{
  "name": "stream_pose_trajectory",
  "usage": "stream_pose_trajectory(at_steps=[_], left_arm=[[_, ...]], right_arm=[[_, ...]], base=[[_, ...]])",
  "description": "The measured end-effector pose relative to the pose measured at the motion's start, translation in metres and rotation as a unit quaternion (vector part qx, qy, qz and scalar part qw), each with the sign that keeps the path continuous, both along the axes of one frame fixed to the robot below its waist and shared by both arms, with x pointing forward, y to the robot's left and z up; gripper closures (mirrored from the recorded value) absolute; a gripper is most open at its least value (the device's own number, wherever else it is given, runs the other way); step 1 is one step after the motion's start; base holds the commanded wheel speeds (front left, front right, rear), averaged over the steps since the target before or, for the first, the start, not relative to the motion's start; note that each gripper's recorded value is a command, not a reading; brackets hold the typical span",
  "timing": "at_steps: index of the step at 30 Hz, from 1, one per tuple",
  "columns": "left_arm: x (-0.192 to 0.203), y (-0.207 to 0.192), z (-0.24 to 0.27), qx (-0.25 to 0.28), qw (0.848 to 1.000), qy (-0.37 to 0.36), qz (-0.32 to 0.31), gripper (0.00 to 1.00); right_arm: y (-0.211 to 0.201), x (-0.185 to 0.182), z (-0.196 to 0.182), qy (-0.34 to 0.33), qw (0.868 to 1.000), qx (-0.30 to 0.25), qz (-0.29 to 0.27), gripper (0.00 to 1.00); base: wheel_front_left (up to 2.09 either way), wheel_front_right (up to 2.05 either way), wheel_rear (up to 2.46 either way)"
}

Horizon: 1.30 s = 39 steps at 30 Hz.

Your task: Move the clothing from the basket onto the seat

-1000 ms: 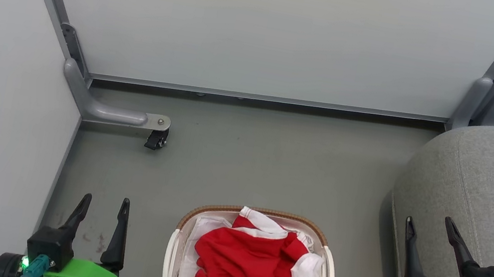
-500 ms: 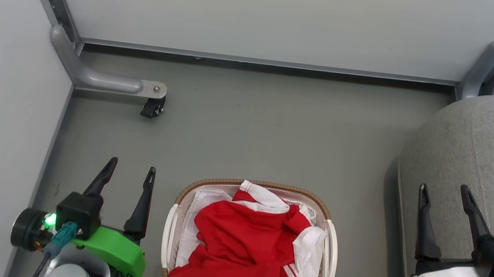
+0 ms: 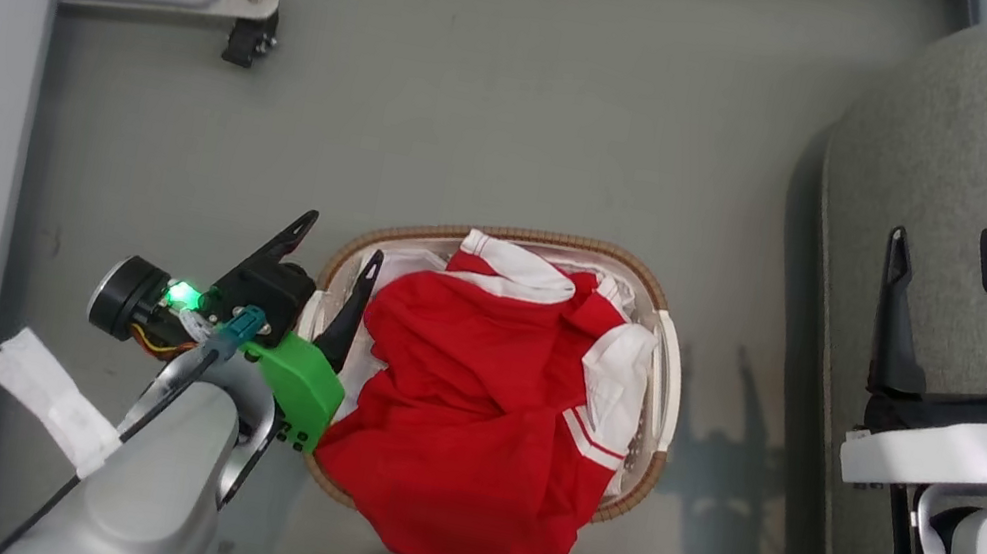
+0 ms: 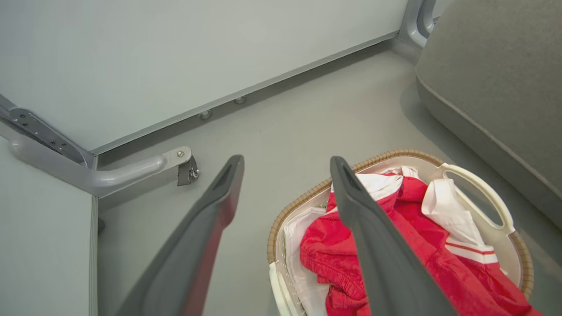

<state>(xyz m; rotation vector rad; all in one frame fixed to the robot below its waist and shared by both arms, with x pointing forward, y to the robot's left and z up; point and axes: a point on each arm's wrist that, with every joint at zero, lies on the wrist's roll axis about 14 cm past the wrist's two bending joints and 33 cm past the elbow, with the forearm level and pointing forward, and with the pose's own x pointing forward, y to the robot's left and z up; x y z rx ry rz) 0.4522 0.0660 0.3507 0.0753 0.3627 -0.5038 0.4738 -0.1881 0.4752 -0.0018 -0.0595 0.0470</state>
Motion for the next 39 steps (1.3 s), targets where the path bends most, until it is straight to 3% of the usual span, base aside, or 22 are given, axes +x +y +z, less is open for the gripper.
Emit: stream_pose_trajectory(at_steps=[7,19,27,37,38,39], left_arm=[[-0.011,-0.031,-0.077,0.046,0.99,0.093,-0.092,0.0],[-0.046,-0.061,-0.175,0.13,0.94,0.188,-0.254,0.0],[-0.046,-0.071,-0.208,0.158,0.918,0.212,-0.297,0.0],[-0.046,-0.069,-0.232,0.169,0.907,0.261,-0.283,0.0],[-0.046,-0.068,-0.234,0.171,0.906,0.264,-0.282,0.16],[-0.045,-0.068,-0.236,0.172,0.906,0.267,-0.28,0.51]], right_arm=[[-0.007,0.017,-0.036,0.031,0.999,0.002,-0.008,0.0],[-0.015,0.025,-0.094,0.085,0.996,0.007,-0.014,0.0],[-0.027,0.017,-0.116,0.116,0.993,0.008,-0.028,0.0],[-0.036,0.01,-0.124,0.131,0.991,0.008,-0.038,0.0],[-0.037,0.01,-0.124,0.132,0.99,0.009,-0.039,0.0],[-0.037,0.009,-0.125,0.133,0.99,0.009,-0.04,0.0]], base=[[0.0,0.0,0.0],[0.0,0.0,0.0],[0.0,0.0,0.0],[0.0,0.0,0.0],[0.0,0.0,0.0],[0.0,0.0,0.0]])
